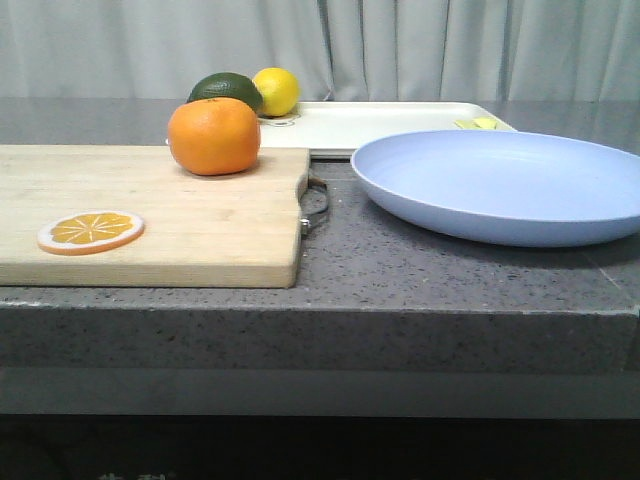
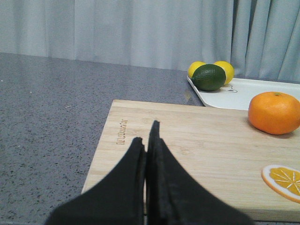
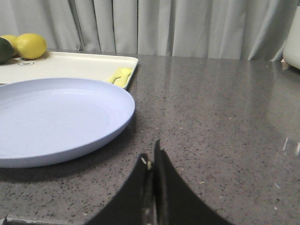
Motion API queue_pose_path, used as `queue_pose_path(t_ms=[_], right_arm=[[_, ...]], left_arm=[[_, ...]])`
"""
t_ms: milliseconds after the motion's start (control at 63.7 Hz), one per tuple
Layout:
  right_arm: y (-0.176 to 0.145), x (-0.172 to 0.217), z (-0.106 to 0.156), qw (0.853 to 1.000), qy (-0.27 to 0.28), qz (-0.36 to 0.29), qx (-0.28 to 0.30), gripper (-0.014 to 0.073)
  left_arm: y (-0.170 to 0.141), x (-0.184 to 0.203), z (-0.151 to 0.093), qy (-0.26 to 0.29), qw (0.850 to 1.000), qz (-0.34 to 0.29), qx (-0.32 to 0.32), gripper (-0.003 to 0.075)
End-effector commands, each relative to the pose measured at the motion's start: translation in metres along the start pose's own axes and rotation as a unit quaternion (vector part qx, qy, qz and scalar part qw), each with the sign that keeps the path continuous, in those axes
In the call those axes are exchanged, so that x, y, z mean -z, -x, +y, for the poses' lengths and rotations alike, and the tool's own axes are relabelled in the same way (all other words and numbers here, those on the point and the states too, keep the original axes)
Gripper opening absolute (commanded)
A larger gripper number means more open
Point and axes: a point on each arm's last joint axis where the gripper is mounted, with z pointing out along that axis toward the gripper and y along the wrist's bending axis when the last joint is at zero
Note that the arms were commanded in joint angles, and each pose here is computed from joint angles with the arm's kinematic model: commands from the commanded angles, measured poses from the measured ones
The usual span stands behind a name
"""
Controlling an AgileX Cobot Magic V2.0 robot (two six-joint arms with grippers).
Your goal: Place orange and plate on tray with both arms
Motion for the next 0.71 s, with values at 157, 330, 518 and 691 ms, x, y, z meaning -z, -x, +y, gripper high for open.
queue_pose_path(t_ms=[157,330,518,691], right_arm=[[0.0100,0.0025,-0.0007,0.999,-0.005,-0.053,0.003,-0.0068],[0.0100,0.0025,-0.0007,0.999,-0.005,-0.053,0.003,-0.0068],[0.0100,0.0025,-0.0007,0.999,-0.005,-0.053,0.003,-0.0068],[0.0110,0.0026,-0.0008,0.998,-0.005,-0.058,0.004,-0.0068]], left_arm=[[0.0070,0.0019,-0.0002,-0.002,0.999,-0.050,0.008,-0.0018],[0.0070,0.0019,-0.0002,-0.002,0.999,-0.050,0.008,-0.0018],[0.0070,0.0019,-0.0002,-0.002,0.999,-0.050,0.008,-0.0018],[0.0073,0.0019,-0.0002,-0.002,0.999,-0.052,0.008,-0.0018]])
